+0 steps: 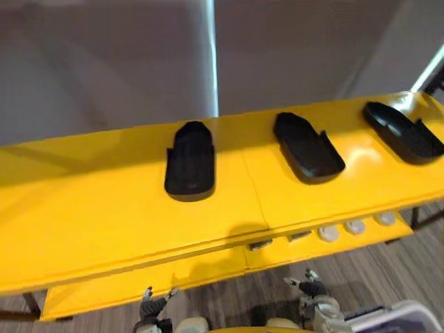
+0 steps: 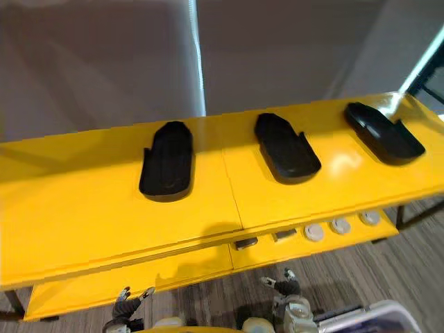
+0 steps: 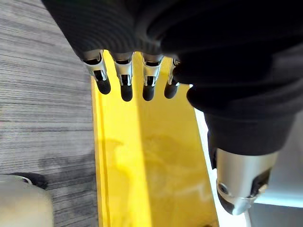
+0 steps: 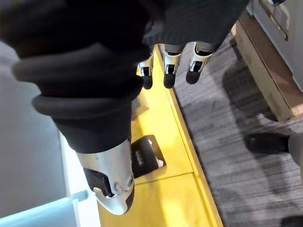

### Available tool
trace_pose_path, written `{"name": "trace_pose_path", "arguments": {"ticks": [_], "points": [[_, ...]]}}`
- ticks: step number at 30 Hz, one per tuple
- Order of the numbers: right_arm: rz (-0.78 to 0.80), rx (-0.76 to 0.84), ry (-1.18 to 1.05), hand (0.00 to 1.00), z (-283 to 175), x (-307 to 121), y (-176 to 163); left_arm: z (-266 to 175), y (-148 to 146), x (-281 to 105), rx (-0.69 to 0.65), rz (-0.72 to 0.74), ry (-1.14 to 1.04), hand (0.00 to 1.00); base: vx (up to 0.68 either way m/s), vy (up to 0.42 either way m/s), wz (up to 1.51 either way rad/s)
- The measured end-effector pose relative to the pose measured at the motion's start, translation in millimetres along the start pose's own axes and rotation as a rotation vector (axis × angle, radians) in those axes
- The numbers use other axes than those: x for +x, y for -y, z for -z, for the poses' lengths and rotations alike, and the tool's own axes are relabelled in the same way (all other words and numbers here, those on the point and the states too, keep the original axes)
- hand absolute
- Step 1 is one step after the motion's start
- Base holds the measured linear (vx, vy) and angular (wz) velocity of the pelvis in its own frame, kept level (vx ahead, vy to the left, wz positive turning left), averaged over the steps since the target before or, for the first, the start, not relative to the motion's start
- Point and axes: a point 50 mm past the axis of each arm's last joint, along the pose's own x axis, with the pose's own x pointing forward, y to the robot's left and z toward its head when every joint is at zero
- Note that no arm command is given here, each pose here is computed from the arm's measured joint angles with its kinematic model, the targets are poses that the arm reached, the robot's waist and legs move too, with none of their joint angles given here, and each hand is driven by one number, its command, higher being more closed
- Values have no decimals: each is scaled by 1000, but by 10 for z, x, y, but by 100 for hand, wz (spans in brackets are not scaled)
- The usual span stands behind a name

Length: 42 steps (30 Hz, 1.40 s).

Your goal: Walk over and take plastic housings, then place them on the shelf

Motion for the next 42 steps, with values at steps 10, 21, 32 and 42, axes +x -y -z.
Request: {"name": "trace_pose_path", "arguments": {"ticks": [10,21,32,42], "points": [[-94,-107,113,0,-304,10,-328,-514,-26,132,-23,-36,173,0,-65,120,-85],[-158,-268,124,0,-233,-28,-449,-474,102,125,-27,-4,141,0,-90,-71,-45],[-159,-277,100,0,-132,-53,-480,-237,327,83,56,75,41,0,-83,-35,-49],[-210,-368,112,0,-37,-141,-561,-114,197,104,24,21,-25,0,-57,-52,-127]]}}
